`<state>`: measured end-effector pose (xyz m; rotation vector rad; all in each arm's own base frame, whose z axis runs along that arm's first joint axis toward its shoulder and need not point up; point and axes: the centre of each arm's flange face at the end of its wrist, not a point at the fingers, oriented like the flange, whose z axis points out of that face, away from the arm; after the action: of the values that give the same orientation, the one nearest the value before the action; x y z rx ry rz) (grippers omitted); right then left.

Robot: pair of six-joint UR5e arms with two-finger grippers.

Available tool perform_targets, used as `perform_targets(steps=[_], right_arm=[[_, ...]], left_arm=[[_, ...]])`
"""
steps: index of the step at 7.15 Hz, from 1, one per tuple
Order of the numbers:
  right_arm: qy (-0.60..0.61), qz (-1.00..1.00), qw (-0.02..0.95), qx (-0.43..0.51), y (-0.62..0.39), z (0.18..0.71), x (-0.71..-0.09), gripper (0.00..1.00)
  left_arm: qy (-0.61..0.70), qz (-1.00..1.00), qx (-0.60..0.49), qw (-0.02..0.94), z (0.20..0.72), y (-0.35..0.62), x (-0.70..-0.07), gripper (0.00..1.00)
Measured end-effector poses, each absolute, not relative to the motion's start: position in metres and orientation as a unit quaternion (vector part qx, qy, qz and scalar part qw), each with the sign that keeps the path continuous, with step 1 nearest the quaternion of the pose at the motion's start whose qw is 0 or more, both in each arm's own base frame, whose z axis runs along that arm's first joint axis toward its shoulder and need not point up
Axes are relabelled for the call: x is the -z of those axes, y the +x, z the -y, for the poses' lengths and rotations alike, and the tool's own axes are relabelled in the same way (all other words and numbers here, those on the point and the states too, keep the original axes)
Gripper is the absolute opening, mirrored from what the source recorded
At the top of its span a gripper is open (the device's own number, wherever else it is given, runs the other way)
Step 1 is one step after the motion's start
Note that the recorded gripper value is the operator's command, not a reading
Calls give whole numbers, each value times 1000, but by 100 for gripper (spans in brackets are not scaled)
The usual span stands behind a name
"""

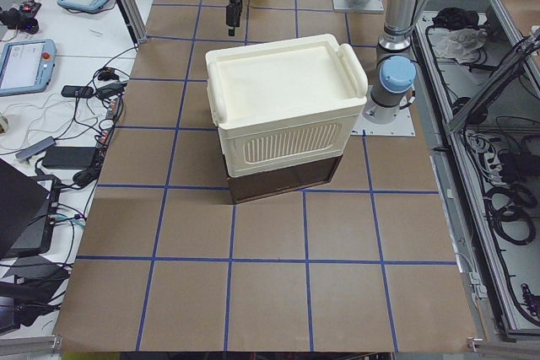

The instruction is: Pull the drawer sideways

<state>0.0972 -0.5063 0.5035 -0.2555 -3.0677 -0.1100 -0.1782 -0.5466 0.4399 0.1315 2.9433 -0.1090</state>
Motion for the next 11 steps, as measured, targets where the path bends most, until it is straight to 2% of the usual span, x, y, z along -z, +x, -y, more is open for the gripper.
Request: perform_targets(steps=[2,4,7,11], right_arm=[[-83,995,31,36,97,506,-504,100],[-83,995,31,36,97,506,-504,100],[-83,995,31,36,97,506,-503,100],[-83,995,31,36,97,506,-503,100]], left_arm=[[3,-999,35,21,515,-132,-494,100],[-3,-999,37,6,487,-118,-521,100],[9,-999,39,7,472,-113,-532,100],[3,-999,43,8,480,-108,-532,100]])
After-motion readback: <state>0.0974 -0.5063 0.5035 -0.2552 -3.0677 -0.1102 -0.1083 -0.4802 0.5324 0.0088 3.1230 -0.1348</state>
